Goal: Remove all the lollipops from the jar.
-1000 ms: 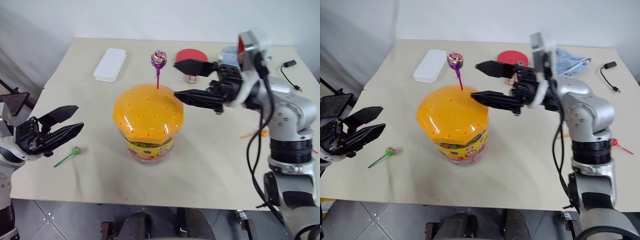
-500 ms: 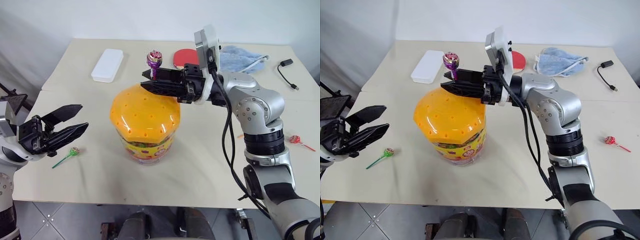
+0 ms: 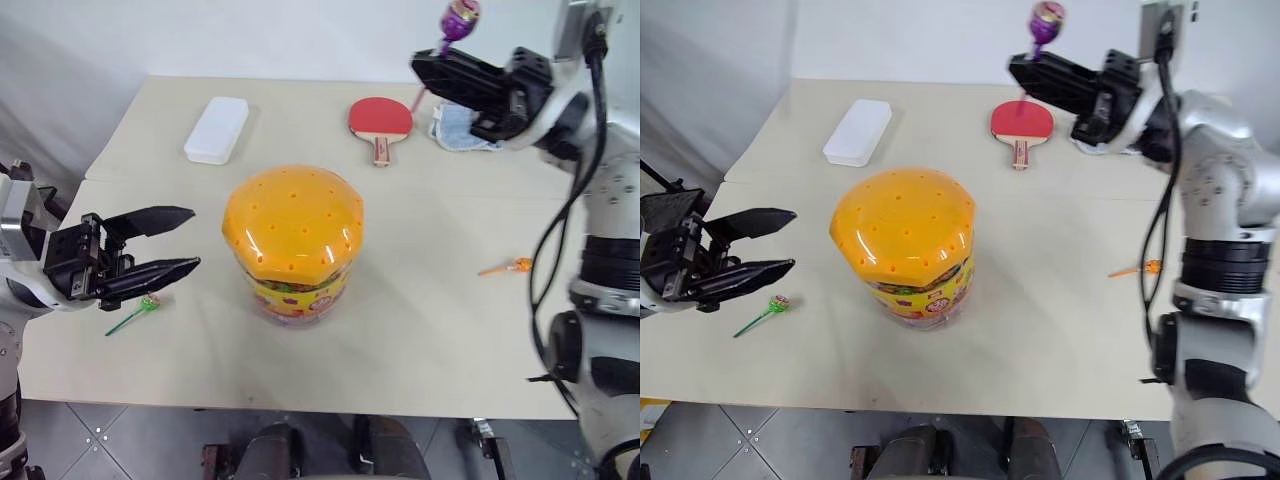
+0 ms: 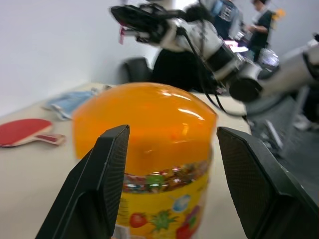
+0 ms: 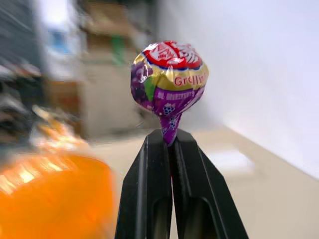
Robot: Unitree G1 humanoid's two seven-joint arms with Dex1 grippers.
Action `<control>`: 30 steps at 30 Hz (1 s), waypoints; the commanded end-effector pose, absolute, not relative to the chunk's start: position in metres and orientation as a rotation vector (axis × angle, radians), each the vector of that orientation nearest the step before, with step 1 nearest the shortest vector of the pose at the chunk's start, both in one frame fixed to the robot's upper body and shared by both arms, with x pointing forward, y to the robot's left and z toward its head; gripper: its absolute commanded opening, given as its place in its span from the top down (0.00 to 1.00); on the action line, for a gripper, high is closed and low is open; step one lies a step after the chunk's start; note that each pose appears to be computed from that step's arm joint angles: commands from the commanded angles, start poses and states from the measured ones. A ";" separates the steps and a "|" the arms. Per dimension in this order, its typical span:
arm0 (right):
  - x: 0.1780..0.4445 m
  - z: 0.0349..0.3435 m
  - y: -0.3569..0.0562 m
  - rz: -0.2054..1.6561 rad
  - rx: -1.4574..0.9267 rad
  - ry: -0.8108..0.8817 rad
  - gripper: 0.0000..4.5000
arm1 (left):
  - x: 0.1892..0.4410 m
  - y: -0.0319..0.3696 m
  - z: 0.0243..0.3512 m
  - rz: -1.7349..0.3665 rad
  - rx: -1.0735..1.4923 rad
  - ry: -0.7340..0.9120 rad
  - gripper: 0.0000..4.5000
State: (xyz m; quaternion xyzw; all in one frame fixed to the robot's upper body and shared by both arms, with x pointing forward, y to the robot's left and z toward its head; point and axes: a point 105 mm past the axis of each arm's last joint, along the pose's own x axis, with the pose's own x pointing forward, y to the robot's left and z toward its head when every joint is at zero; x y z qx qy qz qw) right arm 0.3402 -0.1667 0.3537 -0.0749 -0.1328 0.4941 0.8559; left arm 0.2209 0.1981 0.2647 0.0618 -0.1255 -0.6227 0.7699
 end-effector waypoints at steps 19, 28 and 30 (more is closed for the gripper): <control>0.314 0.130 -0.385 0.068 -0.436 0.746 0.95 | 0.212 0.200 0.230 -1.343 0.154 -0.104 0.34; 0.315 0.153 -0.384 0.140 -0.425 0.632 0.31 | 0.217 0.215 0.233 -1.238 0.155 -0.108 0.34; 0.314 0.169 -0.379 0.210 -0.441 0.558 0.17 | 0.221 0.224 0.231 -1.186 0.154 -0.107 0.34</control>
